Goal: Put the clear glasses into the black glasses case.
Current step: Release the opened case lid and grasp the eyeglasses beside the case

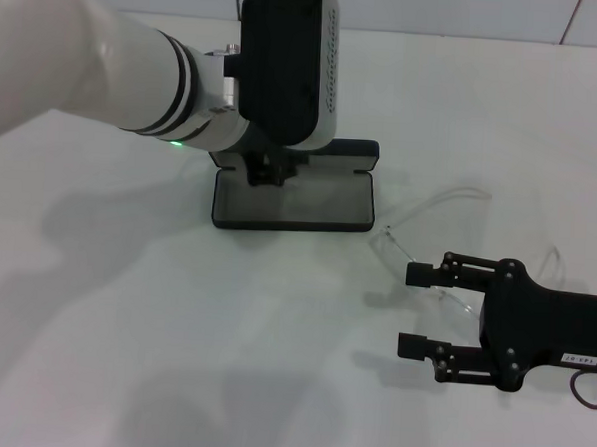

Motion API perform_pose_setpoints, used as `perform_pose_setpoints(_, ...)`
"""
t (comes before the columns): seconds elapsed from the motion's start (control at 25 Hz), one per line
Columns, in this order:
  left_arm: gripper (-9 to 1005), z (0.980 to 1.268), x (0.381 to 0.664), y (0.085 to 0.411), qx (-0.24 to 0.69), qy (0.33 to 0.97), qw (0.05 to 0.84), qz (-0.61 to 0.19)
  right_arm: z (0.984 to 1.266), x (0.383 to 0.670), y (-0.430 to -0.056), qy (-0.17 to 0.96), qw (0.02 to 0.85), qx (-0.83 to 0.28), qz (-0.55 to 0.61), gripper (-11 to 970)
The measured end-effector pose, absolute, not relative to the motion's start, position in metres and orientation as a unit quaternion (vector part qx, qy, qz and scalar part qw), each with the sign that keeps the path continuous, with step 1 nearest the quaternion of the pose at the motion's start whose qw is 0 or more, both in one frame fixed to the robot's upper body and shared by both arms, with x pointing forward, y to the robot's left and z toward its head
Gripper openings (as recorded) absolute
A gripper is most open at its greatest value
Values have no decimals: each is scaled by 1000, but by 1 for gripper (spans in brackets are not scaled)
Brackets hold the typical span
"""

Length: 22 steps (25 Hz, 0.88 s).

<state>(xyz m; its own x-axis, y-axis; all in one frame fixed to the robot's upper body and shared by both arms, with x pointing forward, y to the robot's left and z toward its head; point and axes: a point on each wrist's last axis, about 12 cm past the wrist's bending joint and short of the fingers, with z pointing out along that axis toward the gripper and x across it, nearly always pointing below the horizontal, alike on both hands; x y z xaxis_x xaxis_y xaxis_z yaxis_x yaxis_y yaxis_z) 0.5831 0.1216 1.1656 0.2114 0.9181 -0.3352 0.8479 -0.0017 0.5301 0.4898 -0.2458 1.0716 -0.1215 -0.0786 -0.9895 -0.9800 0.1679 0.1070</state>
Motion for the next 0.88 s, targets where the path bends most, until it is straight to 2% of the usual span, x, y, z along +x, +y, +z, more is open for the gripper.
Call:
perform_pose_setpoints(0.16,298,1180,580,124,677,639,366,21,1072,490,-246,589,489,-448,462,703)
perform_pose_setpoints(0.28,299,1202,571,135,633,646,423,-53,1072,490,-249,595,487,-442,462,703)
perform_pose_setpoints(0.48,299,1218,540,184,572,611,507,-205,1081,504,-263,650,455,-385,471,702)
perform_pose_setpoints(0.6,299,1207,510,222,534,544,566,-313,1099,520,-276,687,433,-354,464,702)
perform_pose_setpoints(0.72,300,1187,491,247,472,499,622,-376,1127,534,-284,704,416,-355,452,701)
perform_pose_setpoints(0.8,300,1171,481,262,434,488,645,-397,1148,544,-282,720,392,-374,434,701)
perform_pose_setpoints(0.88,300,1155,477,271,403,506,646,-405,1166,555,-275,743,359,-391,408,689)
